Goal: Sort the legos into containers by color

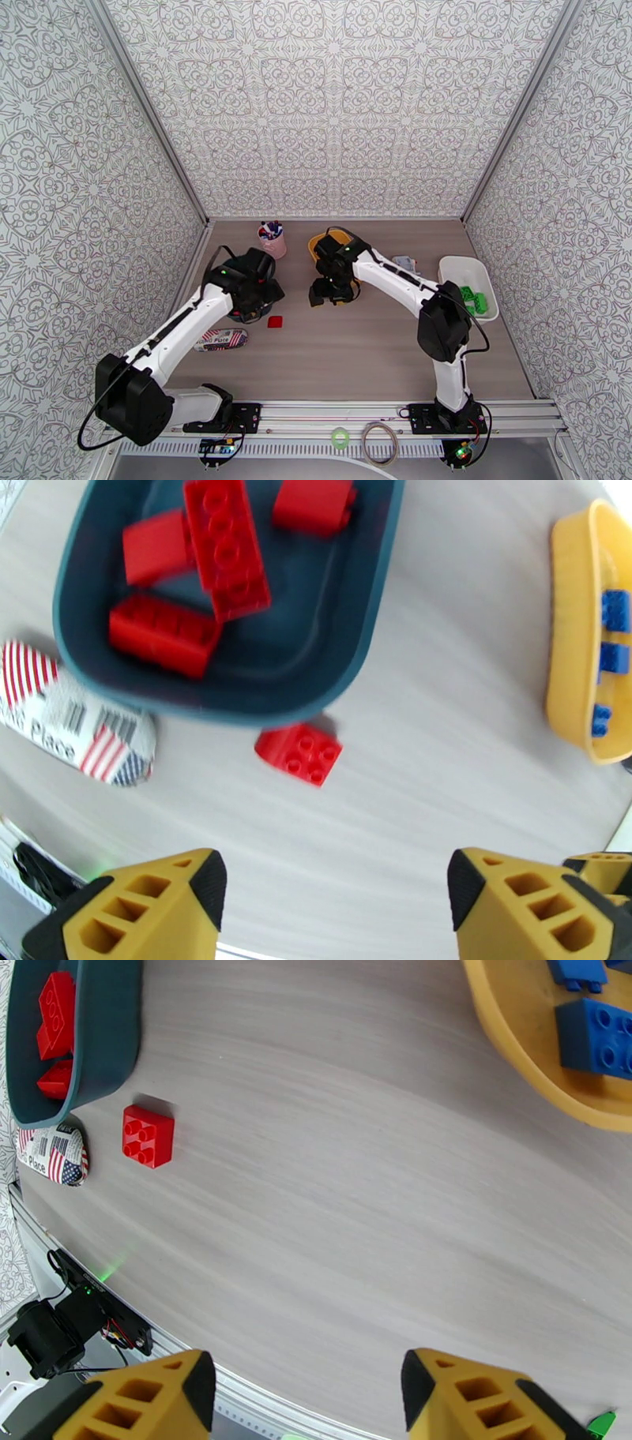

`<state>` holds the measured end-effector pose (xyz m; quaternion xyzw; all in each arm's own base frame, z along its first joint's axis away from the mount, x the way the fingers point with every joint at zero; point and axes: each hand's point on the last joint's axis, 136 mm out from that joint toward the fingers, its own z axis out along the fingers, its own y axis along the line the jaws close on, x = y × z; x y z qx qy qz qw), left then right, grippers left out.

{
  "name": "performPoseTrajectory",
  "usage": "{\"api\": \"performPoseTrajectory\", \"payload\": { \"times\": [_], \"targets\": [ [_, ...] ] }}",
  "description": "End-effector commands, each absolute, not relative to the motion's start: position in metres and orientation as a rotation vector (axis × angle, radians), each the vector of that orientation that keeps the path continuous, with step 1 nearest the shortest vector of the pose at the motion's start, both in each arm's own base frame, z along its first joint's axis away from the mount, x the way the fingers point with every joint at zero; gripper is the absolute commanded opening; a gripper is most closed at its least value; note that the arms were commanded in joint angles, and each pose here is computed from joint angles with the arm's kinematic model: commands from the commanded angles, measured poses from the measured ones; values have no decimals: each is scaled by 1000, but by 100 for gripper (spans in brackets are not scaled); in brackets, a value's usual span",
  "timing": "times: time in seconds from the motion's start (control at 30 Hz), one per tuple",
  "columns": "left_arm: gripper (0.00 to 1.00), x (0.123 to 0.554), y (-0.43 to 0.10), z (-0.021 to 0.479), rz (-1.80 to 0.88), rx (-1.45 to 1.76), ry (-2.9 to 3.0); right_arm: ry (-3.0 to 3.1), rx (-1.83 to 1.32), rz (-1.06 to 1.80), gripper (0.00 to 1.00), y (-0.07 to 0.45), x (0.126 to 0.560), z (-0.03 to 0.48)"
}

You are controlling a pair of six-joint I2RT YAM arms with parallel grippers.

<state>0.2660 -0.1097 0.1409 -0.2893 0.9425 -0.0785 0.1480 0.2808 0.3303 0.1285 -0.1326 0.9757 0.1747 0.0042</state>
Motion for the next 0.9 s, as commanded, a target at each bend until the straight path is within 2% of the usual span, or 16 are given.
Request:
{"api": "performPoseTrajectory", "payload": {
  "times": [0.0,0.23,0.47,0.87],
  "targets": [
    [78,260,-112,134,-216,-953,2661,3019,-436,550,67,323,281,136],
    [78,261,-139,101,-233,-810,2706,3028,-411,577,67,312,277,134],
    [83,265,-150,73,-58,-502,2809,3027,-384,582,67,299,274,138],
    [84,278,-152,49,178,-317,2849,3038,-326,569,67,286,269,141]
  ]
}}
